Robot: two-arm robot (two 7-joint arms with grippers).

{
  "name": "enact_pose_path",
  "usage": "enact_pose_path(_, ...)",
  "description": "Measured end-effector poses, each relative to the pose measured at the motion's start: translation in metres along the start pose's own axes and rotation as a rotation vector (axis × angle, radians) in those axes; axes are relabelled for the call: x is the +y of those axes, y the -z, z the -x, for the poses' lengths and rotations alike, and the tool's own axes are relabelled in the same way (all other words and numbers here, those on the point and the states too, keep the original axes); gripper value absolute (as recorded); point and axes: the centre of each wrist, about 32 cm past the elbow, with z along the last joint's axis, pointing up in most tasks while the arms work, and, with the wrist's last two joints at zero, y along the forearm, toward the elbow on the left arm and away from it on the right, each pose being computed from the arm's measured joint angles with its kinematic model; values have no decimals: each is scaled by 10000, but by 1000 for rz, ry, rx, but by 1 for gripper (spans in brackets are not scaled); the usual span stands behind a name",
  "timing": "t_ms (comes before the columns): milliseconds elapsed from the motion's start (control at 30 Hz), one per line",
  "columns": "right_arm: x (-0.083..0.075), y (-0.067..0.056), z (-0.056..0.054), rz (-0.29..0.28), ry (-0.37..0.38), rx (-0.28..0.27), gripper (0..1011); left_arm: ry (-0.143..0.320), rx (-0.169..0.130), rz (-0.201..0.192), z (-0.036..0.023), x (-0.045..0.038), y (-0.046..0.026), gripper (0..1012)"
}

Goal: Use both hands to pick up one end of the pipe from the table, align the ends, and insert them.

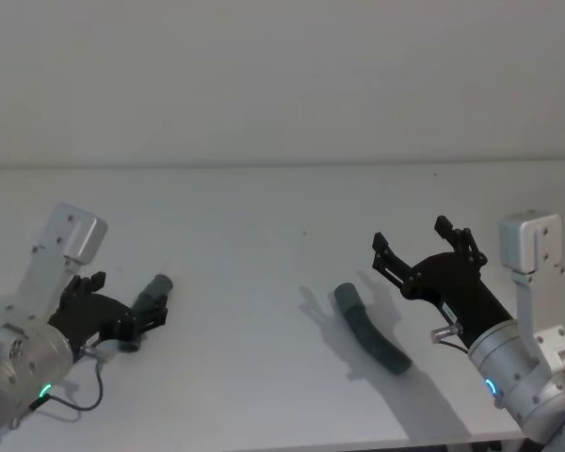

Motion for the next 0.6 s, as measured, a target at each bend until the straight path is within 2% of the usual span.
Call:
enact_pose_path(267,0,0,0,0,0,0,1000,13,1,-22,-43,-67,40,1001)
enact_pose_path(600,0,0,0,0,0,0,1000,28,3,-37,-44,-183,74,1001)
